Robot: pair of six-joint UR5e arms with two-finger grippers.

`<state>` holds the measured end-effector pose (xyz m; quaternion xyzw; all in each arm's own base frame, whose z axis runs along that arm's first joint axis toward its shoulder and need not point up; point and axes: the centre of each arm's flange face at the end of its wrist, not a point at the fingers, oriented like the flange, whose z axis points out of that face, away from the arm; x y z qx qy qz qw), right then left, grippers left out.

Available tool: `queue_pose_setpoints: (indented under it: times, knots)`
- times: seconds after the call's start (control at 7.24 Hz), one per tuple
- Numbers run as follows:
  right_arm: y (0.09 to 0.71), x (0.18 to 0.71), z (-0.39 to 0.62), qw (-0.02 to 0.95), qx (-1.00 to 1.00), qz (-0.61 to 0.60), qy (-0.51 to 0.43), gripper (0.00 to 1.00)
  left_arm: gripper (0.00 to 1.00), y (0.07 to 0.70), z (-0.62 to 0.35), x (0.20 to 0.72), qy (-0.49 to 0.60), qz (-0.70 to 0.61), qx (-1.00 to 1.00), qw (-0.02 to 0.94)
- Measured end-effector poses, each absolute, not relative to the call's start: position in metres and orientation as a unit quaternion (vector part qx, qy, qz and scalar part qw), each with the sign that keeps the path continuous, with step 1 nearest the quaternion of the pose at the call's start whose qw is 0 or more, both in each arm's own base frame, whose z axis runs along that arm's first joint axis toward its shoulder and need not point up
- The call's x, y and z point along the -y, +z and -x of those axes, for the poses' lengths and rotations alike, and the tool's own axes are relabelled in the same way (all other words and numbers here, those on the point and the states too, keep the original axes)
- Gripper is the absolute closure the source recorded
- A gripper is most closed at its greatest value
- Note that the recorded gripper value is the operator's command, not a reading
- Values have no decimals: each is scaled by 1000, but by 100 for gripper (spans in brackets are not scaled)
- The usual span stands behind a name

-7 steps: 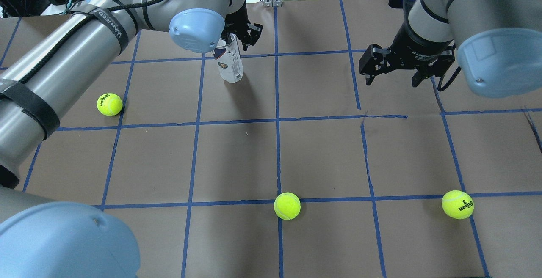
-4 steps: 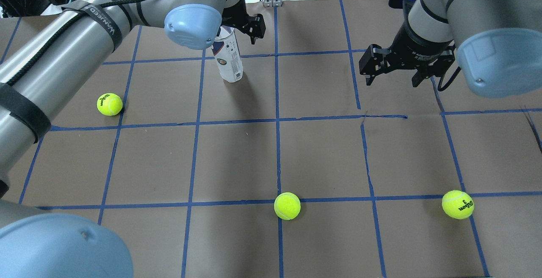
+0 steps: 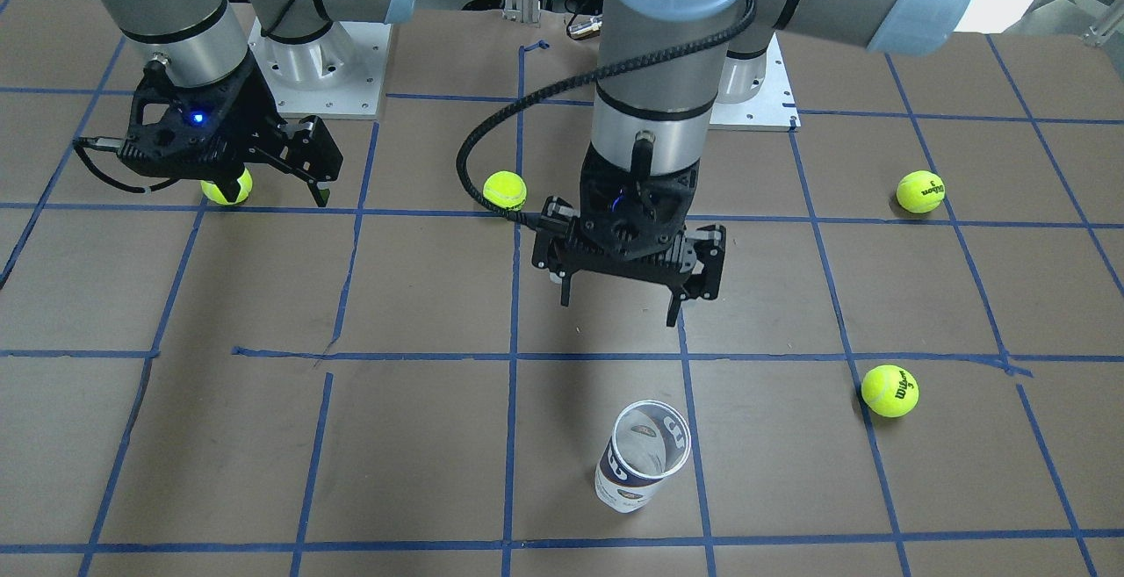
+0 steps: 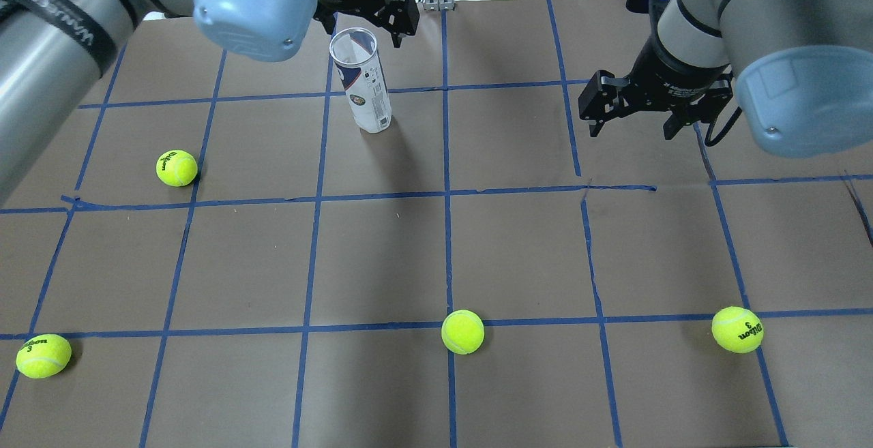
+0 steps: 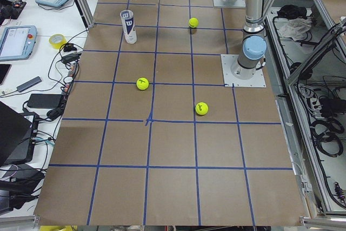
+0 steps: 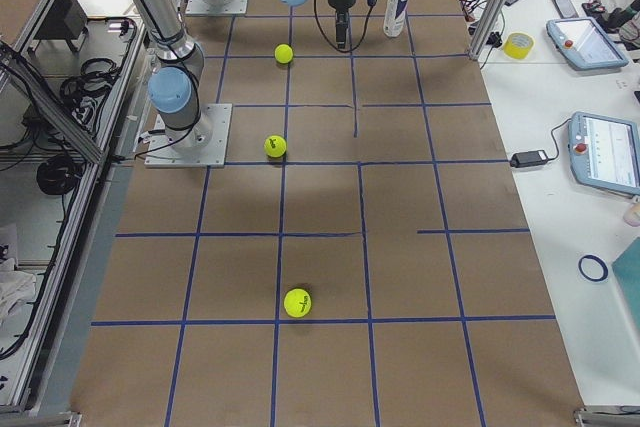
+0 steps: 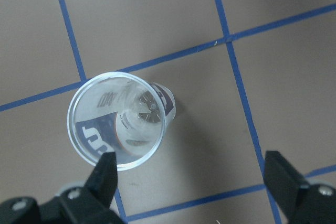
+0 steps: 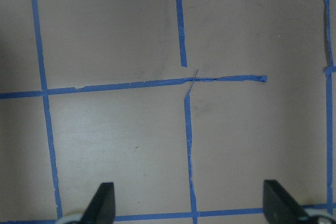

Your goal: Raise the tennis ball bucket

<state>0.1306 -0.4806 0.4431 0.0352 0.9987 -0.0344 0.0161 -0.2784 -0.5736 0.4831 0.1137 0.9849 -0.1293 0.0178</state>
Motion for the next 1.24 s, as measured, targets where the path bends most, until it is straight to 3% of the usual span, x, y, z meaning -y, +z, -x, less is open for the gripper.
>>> queue_pose_setpoints:
  times: [0.55, 1.24]
  knots:
    - [450, 478, -133, 15, -999, -30, -42, 0, 0, 481, 243, 472, -168, -76, -983, 19]
    - [475, 451, -154, 5, -998, -3, -68, 0, 0, 540, 155, 461, -110, 4, -994, 17]
